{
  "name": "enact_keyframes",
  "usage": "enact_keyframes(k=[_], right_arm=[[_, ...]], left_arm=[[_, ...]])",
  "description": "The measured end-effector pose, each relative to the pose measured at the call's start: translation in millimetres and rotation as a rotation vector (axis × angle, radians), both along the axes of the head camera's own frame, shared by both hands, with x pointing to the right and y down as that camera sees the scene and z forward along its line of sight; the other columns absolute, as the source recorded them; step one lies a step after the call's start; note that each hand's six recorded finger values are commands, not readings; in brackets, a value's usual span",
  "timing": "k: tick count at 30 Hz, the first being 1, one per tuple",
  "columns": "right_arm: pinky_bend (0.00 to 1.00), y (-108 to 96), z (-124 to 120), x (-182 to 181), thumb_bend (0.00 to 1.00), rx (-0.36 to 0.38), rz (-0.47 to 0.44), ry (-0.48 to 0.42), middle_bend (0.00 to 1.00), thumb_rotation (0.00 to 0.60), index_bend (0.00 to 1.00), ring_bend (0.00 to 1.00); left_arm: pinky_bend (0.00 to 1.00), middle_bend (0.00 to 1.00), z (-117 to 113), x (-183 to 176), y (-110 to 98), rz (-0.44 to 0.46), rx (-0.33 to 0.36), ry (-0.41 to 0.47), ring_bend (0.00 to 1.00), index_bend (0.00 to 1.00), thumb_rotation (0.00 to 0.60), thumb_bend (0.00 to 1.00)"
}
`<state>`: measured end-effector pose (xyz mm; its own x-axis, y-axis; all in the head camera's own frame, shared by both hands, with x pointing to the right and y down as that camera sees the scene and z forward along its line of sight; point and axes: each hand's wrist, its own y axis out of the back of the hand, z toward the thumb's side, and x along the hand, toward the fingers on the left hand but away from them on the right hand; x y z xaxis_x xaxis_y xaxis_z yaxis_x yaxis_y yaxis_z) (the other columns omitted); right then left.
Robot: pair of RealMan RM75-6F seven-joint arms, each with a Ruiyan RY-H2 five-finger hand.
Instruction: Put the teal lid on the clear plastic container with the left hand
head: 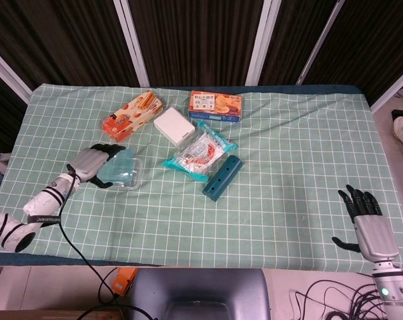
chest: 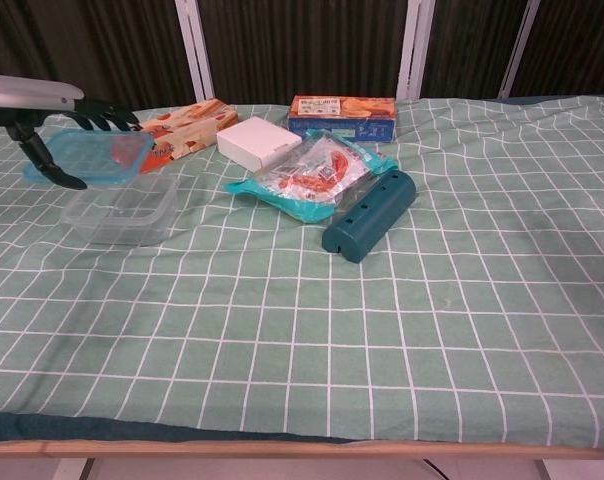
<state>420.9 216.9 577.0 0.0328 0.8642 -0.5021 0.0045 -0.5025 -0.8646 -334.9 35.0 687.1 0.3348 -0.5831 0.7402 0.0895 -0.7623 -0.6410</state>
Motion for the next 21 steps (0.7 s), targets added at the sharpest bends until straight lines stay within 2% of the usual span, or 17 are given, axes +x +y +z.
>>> enact_keyframes(k=[21], right_arm=[[0.00,0.0,-0.6,1.0,0.16,0.000,0.003,0.000,0.00,0.600,0.00,0.00]], left_arm=[[0.58,0.54,35.8,5.0,12.5,0.076,-0.019,-0.065,0.58,0.00,0.600,0.26]])
